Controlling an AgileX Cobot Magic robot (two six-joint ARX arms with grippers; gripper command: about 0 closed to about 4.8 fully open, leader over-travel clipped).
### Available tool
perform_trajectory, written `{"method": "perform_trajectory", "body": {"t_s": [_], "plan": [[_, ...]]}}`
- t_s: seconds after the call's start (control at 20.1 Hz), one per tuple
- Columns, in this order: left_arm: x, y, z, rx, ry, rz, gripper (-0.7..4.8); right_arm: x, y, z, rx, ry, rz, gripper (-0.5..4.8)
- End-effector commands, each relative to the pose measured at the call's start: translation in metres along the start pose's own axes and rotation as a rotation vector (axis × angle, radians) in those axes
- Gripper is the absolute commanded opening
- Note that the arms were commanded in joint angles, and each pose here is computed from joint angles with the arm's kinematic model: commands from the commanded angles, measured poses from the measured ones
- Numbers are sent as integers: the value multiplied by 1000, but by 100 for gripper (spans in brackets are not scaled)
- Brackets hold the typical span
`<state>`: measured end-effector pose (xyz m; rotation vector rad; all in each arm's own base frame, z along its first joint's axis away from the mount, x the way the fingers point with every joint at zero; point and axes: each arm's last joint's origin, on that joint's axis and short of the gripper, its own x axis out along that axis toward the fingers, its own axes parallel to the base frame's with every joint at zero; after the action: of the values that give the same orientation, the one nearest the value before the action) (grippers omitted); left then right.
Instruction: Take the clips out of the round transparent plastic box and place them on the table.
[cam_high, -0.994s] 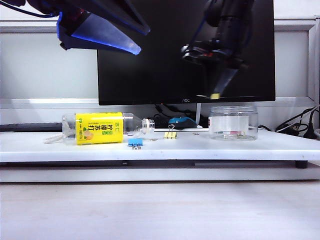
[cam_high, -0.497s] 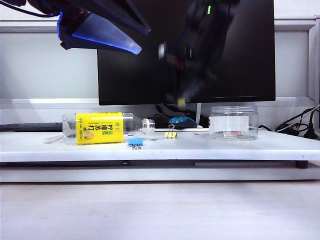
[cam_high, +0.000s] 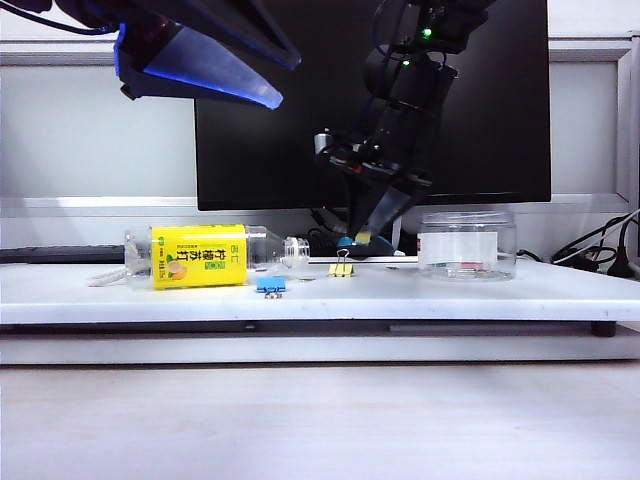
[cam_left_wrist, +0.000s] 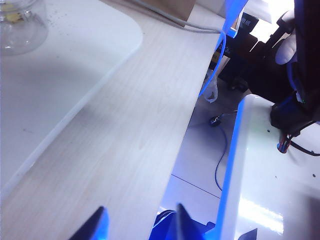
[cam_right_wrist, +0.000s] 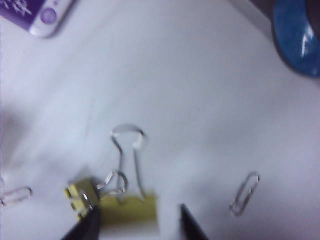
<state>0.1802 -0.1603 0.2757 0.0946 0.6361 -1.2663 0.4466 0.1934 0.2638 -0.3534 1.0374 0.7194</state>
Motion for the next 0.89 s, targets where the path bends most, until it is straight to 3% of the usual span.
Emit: {"method": "perform_trajectory", "body": {"t_s": [0.05, 0.3, 0.6, 0.89], "plan": [[0, 0, 1, 11, -10, -1, 184, -4, 2, 0, 2, 2, 2, 185], [0, 0, 1, 10, -10, -5, 184, -18, 2, 2, 0, -13, -15, 185], [0, 0, 1, 4, -10, -8, 184, -107, 14, -2, 13, 39, -267, 184], [0, -1, 1, 2, -10, -8, 184, -100, 13, -7, 64, 105, -261, 184]]}}
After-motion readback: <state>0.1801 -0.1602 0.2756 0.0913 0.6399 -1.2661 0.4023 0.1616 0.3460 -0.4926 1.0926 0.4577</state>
